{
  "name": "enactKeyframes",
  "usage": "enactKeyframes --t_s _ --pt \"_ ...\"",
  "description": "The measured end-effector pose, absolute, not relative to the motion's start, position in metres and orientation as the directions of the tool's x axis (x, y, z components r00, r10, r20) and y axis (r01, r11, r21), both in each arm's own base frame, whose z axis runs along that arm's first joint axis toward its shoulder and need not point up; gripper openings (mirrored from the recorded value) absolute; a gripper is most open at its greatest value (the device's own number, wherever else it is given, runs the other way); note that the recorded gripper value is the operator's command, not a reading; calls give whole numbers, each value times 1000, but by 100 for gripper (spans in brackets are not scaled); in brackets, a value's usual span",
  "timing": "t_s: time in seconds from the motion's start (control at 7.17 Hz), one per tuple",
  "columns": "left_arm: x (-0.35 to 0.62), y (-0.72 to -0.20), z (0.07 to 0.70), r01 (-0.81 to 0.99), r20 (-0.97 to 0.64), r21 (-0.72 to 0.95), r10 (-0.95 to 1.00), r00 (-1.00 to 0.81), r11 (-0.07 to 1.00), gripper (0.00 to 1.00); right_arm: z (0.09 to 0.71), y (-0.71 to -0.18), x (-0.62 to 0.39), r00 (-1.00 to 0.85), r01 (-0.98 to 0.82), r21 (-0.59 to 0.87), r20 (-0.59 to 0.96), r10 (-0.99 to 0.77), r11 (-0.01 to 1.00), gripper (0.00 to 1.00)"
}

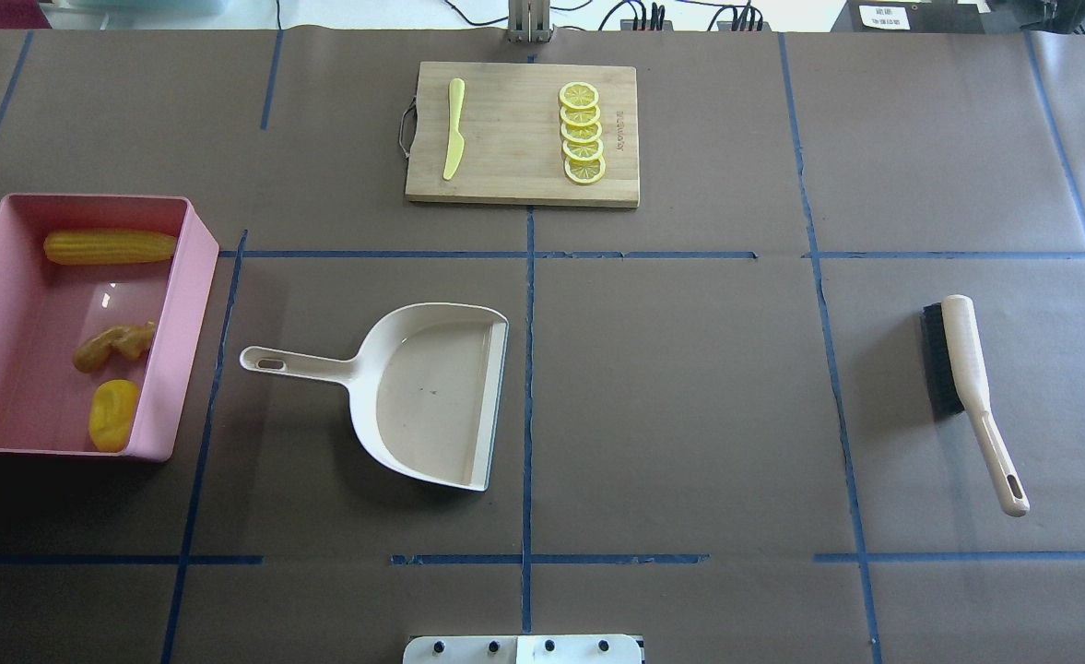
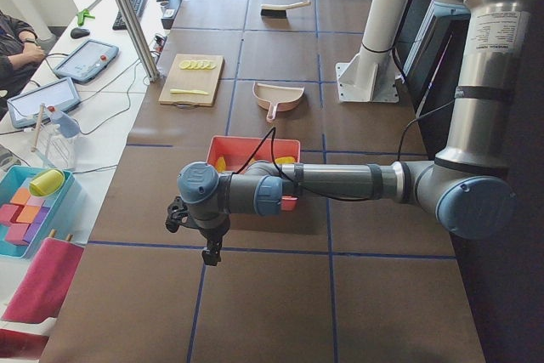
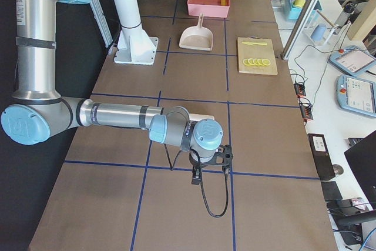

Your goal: Sweep and dump trash into bin

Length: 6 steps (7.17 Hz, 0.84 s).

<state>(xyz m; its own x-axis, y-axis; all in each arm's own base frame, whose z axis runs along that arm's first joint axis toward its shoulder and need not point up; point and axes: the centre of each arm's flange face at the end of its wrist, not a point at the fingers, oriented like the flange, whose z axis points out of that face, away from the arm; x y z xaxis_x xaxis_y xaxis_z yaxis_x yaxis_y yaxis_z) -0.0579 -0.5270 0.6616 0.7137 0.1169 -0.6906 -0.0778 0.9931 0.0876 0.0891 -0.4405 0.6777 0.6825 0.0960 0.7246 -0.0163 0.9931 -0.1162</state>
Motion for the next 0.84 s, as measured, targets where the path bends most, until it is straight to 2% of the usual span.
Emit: enactKeyframes --t_s 0.84 --pt "-58 -519 674 -83 -697 57 99 711 995 100 671 -453 91 685 -94 -59 721 108 994 100"
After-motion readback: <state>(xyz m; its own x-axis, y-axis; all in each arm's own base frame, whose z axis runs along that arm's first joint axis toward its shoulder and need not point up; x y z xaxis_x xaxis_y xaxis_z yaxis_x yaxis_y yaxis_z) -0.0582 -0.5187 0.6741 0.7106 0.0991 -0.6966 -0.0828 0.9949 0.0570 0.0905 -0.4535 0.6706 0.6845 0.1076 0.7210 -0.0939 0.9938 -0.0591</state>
